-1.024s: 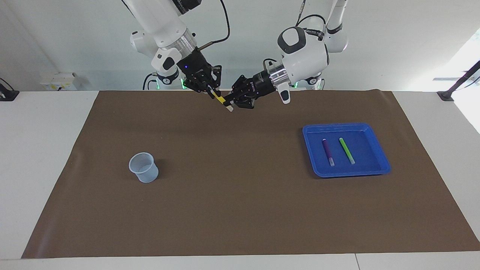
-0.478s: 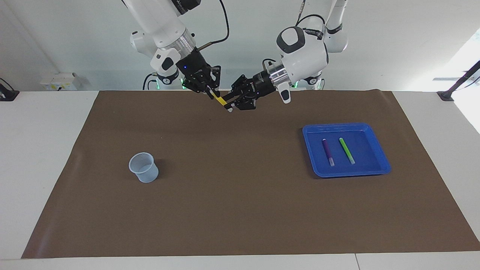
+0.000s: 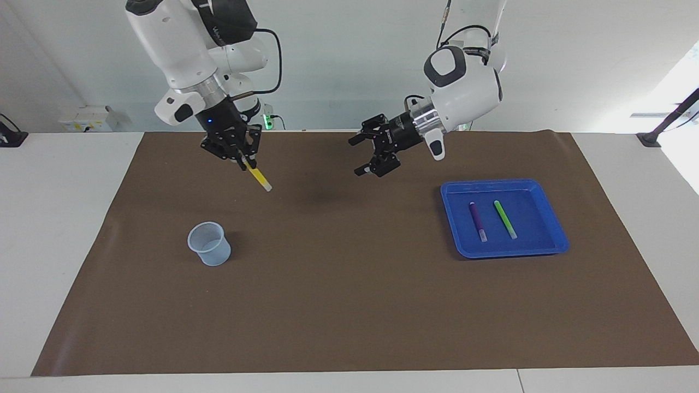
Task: Transfer and insert pens with both arms
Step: 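Carry the yellow pen to the white cup with the right gripper, then drop the yellow pen into the cup while the left gripper reaches the green pen, then grasp and lift the green pen with the left gripper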
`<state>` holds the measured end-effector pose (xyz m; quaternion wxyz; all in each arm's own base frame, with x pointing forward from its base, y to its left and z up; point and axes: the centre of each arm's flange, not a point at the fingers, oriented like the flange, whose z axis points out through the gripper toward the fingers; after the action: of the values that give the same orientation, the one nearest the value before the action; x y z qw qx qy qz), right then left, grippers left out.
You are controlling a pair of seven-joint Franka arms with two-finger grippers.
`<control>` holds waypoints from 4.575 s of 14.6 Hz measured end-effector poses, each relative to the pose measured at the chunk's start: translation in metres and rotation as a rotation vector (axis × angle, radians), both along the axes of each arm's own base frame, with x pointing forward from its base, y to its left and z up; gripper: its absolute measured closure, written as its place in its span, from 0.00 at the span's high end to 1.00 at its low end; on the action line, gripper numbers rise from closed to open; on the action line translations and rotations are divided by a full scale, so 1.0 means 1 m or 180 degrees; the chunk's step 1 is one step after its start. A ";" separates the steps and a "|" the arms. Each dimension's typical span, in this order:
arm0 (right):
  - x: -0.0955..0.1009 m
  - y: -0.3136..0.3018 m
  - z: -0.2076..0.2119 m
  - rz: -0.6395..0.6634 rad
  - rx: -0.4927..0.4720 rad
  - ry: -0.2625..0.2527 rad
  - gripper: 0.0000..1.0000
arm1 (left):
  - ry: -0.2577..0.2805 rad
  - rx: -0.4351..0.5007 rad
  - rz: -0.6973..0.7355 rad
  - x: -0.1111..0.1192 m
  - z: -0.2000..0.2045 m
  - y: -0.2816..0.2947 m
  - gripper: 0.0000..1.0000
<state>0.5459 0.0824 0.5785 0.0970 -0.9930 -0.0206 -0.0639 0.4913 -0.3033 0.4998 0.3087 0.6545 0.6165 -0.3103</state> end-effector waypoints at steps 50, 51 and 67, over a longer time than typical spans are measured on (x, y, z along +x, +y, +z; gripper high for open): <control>0.031 -0.095 -0.009 -0.0032 -0.0456 0.0179 1.00 | -0.1952 0.1924 -0.4512 0.081 -0.198 0.308 0.17; 0.026 -0.092 0.001 -0.0129 -0.0445 0.0261 1.00 | -0.1952 0.1924 -0.4512 0.081 -0.198 0.308 0.17; 0.000 -0.060 0.047 -0.0070 -0.0590 0.0401 1.00 | -0.1712 0.1350 -0.3052 0.129 -0.003 0.206 0.17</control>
<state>0.5463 0.0226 0.6257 0.0052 -0.9999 -0.0095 -0.0003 0.6201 -0.0977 0.4971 0.1418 0.9633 0.2003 -0.1082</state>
